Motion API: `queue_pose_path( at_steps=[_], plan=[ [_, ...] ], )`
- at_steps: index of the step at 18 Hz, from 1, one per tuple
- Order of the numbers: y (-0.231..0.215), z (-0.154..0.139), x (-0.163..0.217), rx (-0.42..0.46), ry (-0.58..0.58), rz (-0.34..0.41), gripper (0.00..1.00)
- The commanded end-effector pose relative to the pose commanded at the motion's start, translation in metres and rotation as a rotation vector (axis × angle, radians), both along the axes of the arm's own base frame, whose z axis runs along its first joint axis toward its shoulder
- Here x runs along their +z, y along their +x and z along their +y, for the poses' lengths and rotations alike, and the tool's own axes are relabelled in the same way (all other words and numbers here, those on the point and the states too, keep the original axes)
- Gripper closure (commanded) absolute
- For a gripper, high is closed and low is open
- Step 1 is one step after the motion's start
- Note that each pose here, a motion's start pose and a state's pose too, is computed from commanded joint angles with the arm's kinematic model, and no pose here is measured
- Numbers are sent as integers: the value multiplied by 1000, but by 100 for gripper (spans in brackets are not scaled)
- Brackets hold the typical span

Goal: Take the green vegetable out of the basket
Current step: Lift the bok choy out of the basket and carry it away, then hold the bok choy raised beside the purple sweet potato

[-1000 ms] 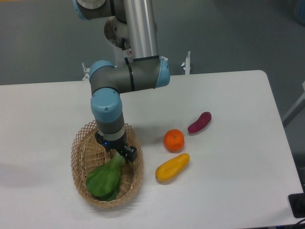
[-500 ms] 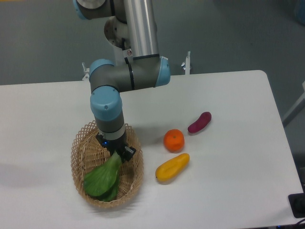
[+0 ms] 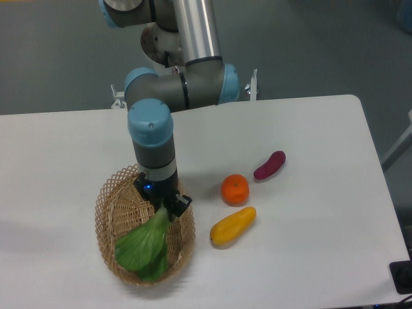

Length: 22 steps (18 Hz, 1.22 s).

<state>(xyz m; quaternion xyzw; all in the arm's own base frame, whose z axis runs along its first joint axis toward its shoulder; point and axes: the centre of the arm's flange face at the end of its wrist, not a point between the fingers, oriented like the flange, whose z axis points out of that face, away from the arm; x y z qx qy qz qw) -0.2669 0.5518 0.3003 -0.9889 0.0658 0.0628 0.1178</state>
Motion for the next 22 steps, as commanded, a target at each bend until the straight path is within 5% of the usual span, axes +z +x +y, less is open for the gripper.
queue_pose_path(
  at_steps=[11, 16, 22],
  plan=[
    [-105, -72, 41, -27, 45, 63, 57],
    [-192, -146, 54, -88, 19, 83, 57],
    [-214, -166, 62, -88, 6, 82, 57]
  ],
)
